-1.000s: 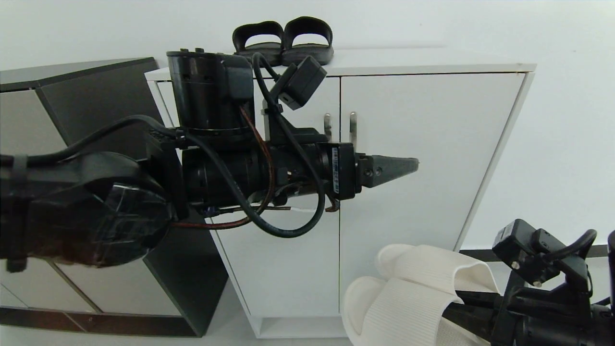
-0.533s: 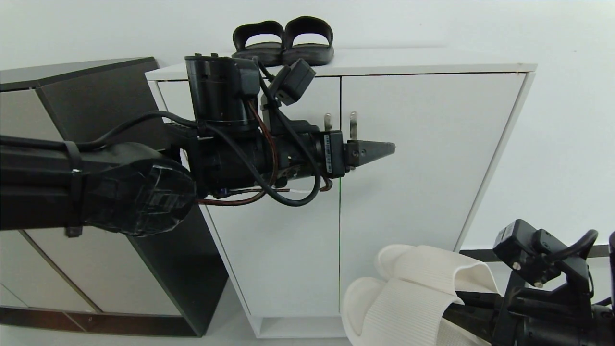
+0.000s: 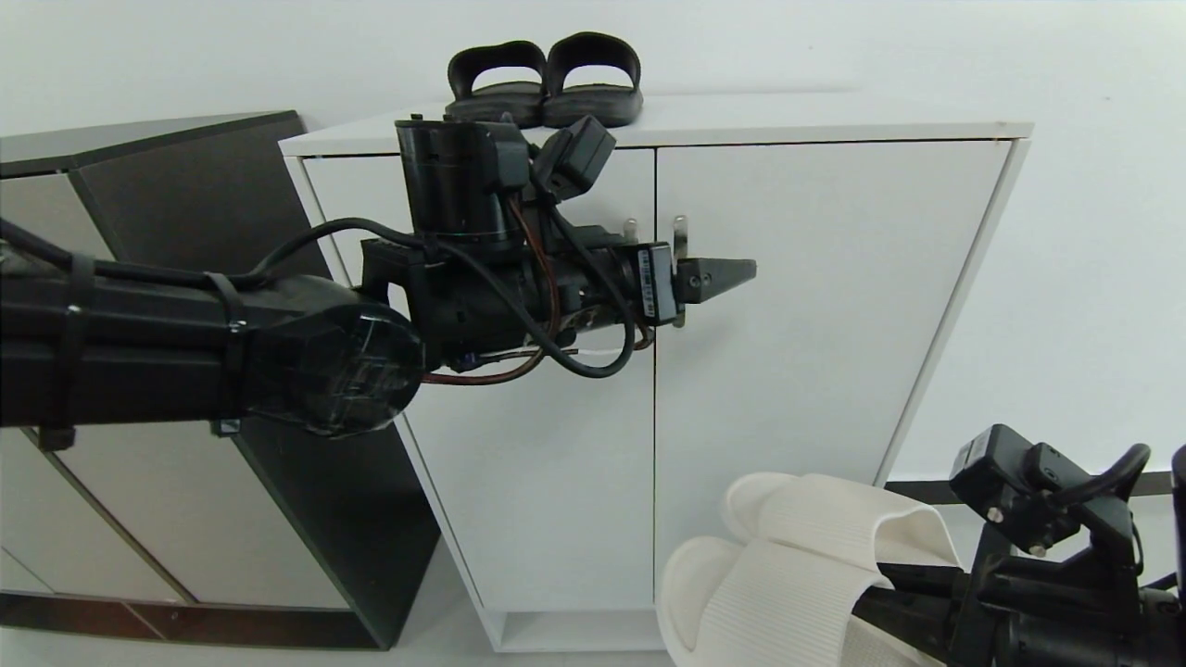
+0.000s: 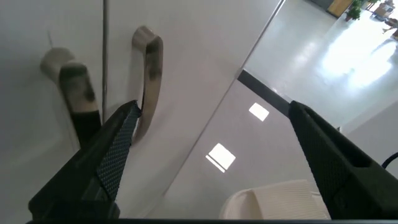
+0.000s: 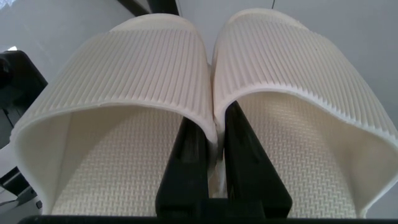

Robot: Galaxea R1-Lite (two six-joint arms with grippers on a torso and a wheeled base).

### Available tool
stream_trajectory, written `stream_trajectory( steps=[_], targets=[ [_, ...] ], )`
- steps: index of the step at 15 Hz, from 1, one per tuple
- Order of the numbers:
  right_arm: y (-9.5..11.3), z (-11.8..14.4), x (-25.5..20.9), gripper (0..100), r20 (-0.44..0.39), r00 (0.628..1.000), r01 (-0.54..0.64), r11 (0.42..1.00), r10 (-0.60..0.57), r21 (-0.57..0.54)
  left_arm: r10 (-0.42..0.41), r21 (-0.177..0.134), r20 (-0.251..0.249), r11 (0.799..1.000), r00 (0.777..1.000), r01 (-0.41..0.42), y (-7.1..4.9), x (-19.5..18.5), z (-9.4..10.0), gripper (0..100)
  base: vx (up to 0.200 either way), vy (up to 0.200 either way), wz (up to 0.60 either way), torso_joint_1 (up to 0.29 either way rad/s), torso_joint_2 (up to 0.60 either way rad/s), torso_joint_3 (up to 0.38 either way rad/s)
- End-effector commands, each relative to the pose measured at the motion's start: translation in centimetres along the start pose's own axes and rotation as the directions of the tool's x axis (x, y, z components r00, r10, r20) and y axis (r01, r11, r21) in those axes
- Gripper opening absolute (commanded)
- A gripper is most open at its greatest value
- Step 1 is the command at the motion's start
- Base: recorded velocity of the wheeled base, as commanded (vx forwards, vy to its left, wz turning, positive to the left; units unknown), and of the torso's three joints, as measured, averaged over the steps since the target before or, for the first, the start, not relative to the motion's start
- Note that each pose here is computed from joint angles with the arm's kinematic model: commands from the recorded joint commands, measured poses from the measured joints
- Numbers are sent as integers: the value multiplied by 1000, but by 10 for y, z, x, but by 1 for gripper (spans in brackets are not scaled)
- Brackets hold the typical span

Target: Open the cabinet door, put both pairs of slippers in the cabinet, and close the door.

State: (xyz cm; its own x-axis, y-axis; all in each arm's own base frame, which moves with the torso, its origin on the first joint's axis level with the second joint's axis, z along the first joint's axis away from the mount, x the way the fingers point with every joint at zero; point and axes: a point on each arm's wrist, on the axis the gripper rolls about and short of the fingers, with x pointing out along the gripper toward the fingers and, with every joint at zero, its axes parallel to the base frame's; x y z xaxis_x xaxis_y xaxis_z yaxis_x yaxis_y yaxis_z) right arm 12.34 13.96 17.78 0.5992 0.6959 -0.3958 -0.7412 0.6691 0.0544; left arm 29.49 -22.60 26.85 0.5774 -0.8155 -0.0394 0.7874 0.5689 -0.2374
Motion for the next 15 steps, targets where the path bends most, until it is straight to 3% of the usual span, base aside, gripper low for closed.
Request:
stream_trajectory(
  steps=[1, 5, 6, 11, 15],
  targets=[
    [0, 0, 0, 0, 0, 1000, 0, 1000, 0, 0, 16, -4, -8, 1000, 1000, -16, 6, 11, -6, 100, 0, 0, 0, 0, 0, 0],
    [0, -1, -1, 0, -1, 1000, 0, 1000, 0, 0, 16, -4, -8, 1000, 1000, -16, 9, 19, -8, 100, 0, 0, 0, 0, 0, 0],
    [0, -1, -1, 0, -1, 1000, 0, 1000, 0, 0, 14, -3, -6, 1000, 1000, -14, 8, 19, -7, 0, 0, 0, 0, 0, 0, 0],
    [0, -3, 1, 0, -14, 1000, -7, 1000, 7, 0, 12, -7, -5, 1000, 1000, -12, 6, 17, -6, 0, 0, 0, 0, 0, 0, 0],
    [3, -14, -5, 0, -42, 990, -136, 990, 134, -33, -28, -10, -34, 1000, 999, 28, -16, -2, -12, 0, 0, 0, 0, 0, 0, 0]
  ],
)
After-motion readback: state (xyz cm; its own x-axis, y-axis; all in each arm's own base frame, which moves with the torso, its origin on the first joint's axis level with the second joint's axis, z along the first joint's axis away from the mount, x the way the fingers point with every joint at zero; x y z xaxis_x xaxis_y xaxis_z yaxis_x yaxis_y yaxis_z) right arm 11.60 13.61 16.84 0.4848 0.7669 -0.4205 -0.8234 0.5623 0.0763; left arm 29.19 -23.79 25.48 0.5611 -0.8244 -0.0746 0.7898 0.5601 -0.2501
